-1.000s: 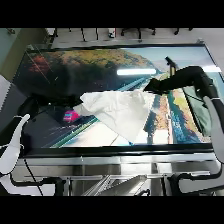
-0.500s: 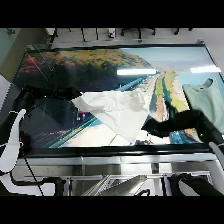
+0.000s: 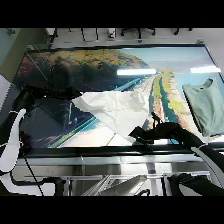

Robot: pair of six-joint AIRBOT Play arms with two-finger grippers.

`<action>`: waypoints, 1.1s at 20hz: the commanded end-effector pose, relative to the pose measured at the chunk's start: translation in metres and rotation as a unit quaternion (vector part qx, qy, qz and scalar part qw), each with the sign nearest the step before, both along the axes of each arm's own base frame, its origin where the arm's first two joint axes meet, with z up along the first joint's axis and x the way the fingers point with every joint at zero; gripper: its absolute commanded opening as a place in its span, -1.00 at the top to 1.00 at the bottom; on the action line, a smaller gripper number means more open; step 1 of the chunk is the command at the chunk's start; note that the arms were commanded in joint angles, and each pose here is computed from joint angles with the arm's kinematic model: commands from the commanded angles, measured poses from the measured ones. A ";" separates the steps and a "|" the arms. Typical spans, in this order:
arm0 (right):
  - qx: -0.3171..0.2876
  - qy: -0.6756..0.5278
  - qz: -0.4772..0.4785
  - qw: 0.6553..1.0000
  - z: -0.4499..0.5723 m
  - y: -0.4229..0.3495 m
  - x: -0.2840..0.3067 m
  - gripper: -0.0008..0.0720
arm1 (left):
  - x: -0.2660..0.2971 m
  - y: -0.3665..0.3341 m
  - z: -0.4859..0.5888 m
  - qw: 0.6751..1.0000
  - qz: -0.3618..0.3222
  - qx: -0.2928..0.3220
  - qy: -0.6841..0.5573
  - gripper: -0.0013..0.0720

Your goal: Fold the shirts.

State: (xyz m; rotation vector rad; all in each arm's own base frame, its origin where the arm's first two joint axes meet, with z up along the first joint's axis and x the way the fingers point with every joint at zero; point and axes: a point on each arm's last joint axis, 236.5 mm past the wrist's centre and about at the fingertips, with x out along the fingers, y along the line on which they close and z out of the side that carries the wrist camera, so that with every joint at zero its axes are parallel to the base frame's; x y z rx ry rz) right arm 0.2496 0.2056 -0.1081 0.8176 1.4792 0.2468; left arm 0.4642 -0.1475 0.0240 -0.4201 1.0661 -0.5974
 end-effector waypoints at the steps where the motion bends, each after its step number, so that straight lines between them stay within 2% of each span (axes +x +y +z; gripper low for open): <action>1: -0.017 -0.049 -0.025 0.998 0.002 0.002 0.041 -0.59 | 0.000 0.000 0.000 1.000 0.000 0.000 0.000 0.91; 2: -0.014 -0.060 -0.026 0.998 0.009 0.004 0.051 -0.54 | 0.000 0.000 0.000 1.000 -0.001 0.000 0.001 0.91; 3: -0.011 -0.073 -0.023 0.997 0.016 0.008 0.060 0.04 | 0.000 0.000 0.000 1.000 -0.001 -0.001 0.001 0.91; 4: -0.011 -0.088 -0.024 0.996 0.022 0.011 0.069 0.50 | -0.002 -0.001 0.000 1.000 -0.003 -0.001 0.003 0.91; 5: -0.009 -0.099 -0.023 0.995 0.029 0.014 0.075 0.54 | -0.003 -0.002 0.000 1.000 -0.005 -0.002 0.005 0.91; 6: -0.006 -0.112 -0.013 0.994 0.036 0.020 0.079 0.84 | -0.005 -0.002 0.000 1.000 -0.009 -0.003 0.008 0.91; 7: -0.001 -0.125 -0.001 0.992 0.044 0.028 0.082 0.92 | -0.007 -0.003 0.000 1.000 -0.011 -0.003 0.011 0.91; 9: 0.018 -0.167 0.022 0.986 0.082 0.041 0.095 0.92 | -0.009 -0.005 0.012 1.000 -0.009 -0.011 0.007 0.91; 11: 0.047 -0.275 0.032 0.960 0.177 0.039 0.126 0.93 | -0.004 -0.001 0.062 0.999 0.002 -0.015 -0.042 0.91; 14: 0.059 -0.497 0.012 0.866 0.397 -0.010 0.135 0.93 | -0.019 0.007 0.222 0.977 0.018 -0.019 -0.210 0.91; 16: 0.037 -0.612 -0.001 0.790 0.520 -0.047 0.095 0.93 | -0.062 0.012 0.339 0.940 0.028 -0.019 -0.339 0.91; 18: 0.004 -0.688 -0.002 0.726 0.600 -0.067 0.042 0.93 | -0.123 0.016 0.437 0.891 0.044 -0.012 -0.452 0.91; 20: -0.026 -0.741 -0.006 0.671 0.650 -0.075 -0.005 0.93 | -0.186 0.028 0.502 0.845 0.077 0.009 -0.530 0.91; 22: -0.046 -0.771 -0.012 0.635 0.677 -0.078 -0.037 0.93 | -0.234 0.049 0.538 0.808 0.126 0.035 -0.574 0.91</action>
